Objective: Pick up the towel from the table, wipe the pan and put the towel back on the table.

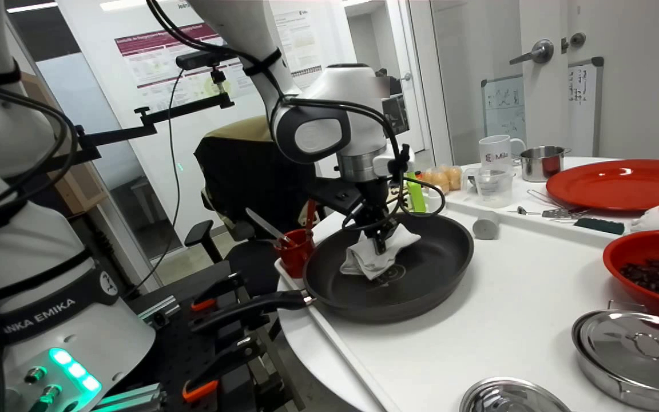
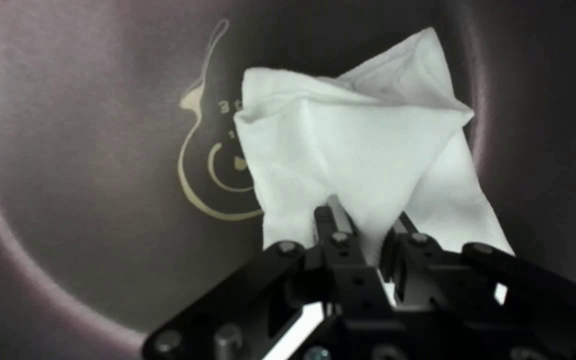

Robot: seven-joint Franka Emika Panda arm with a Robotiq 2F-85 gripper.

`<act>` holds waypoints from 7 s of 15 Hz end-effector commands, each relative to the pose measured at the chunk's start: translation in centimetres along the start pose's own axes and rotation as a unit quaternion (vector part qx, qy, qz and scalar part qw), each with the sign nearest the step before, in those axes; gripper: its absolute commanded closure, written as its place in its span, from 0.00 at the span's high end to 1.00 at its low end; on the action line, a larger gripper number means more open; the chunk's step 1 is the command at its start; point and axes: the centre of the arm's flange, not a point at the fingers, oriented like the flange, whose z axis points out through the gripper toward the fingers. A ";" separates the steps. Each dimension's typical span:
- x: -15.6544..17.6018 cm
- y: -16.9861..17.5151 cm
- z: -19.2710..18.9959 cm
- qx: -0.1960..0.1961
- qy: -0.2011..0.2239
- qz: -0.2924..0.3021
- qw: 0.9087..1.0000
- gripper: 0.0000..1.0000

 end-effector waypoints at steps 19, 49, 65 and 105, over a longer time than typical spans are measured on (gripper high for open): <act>-7.2 8.2 -2.3 -0.093 -0.022 -0.007 0.995 0.08; -3.8 -2.5 1.2 -0.095 -0.005 -0.088 0.992 0.08; 3.6 1.9 2.4 -0.142 0.102 -0.073 0.982 0.08; -8.4 0.3 -0.6 -0.099 -0.047 -0.177 0.978 0.08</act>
